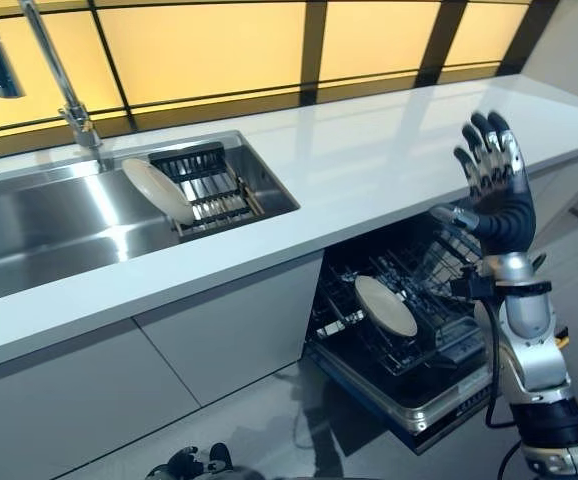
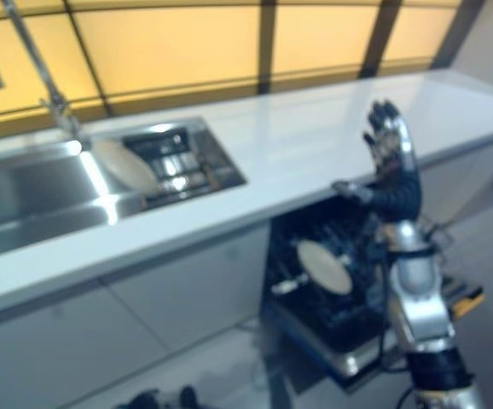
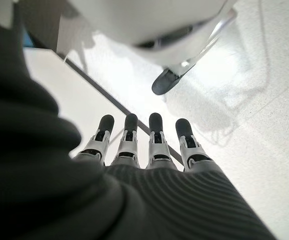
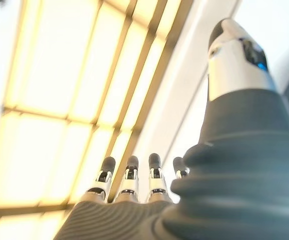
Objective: Take plates into dishwasher
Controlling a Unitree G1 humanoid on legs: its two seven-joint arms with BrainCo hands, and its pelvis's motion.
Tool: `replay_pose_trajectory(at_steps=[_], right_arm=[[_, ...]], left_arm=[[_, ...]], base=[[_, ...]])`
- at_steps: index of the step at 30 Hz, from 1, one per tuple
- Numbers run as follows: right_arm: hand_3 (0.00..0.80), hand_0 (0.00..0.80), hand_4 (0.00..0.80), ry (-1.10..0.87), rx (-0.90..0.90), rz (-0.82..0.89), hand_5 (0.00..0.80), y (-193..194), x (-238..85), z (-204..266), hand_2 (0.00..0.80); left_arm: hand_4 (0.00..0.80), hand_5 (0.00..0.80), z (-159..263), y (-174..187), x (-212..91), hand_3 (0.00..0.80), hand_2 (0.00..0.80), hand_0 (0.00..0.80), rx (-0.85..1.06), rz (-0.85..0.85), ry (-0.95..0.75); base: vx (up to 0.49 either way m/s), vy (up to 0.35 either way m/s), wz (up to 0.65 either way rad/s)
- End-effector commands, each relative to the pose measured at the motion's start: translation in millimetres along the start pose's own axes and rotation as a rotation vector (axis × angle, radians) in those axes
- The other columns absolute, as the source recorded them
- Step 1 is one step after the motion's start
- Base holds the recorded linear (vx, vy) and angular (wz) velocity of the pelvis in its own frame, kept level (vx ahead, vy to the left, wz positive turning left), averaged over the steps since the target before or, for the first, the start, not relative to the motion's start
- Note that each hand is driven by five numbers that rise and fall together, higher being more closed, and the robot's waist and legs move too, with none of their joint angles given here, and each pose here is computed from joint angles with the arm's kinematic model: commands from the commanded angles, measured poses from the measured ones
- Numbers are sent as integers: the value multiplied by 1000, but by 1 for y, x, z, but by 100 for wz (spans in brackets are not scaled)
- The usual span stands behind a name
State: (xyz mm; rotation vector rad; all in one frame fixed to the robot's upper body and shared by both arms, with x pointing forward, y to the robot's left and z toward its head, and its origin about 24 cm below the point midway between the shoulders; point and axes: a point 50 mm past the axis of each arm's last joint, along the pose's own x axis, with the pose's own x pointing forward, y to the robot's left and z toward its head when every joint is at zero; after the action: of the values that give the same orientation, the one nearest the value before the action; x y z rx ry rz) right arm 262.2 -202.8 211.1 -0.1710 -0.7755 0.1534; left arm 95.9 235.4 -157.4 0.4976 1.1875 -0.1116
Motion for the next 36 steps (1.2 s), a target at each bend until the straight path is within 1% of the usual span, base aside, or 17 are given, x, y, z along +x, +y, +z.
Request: replay_pose_trajectory(at_steps=[1, 4, 8, 12, 18, 23, 27, 32, 36], right_arm=[[0, 0, 0, -170, -151, 99, 0, -1, 34, 36, 0], [0, 0, 0, -182, -204, 153, 0, 6, 40, 39, 0], [0, 0, 0, -157, -247, 194, 0, 10, 40, 33, 0], [0, 0, 0, -111, -271, 209, 0, 9, 39, 23, 0], [0, 0, 0, -64, -316, 195, 0, -3, 50, 22, 0], [0, 0, 0, -20, -358, 178, 0, -8, 46, 16, 0], [0, 0, 0, 12, -429, 157, 0, -16, 43, 12, 0], [0, 0, 0, 42, -500, 138, 0, -29, 41, 11, 0], [0, 0, 0, 69, -559, 103, 0, -43, 42, 12, 0]], left_arm=[[0, 0, 27, 22, 5, 0, 0, 0, 36, 47, -70], [0, 0, 31, 20, 5, 0, 0, 0, 91, 19, -79], [0, 0, 35, 12, 5, 0, 0, 0, 151, -15, -97], [0, 0, 36, 18, 5, 0, 0, 0, 175, 7, -88], [0, 0, 35, 36, 5, 0, 0, 0, 168, 58, -51], [0, 0, 24, 36, 4, 0, 0, 0, 152, 65, -27], [0, 0, 15, 37, 3, 0, 0, 0, 122, 69, -4], [0, 0, 7, 37, 2, 0, 0, 0, 75, 69, 6], [0, 0, 7, 34, 1, 0, 0, 0, 64, 59, -3]], base=[[205, 296, 19], [208, 315, 39], [222, 300, 59], [208, 182, 52], [193, -57, 56], [149, -40, 52], [86, -83, 56], [39, -141, 25], [35, -165, 2]])
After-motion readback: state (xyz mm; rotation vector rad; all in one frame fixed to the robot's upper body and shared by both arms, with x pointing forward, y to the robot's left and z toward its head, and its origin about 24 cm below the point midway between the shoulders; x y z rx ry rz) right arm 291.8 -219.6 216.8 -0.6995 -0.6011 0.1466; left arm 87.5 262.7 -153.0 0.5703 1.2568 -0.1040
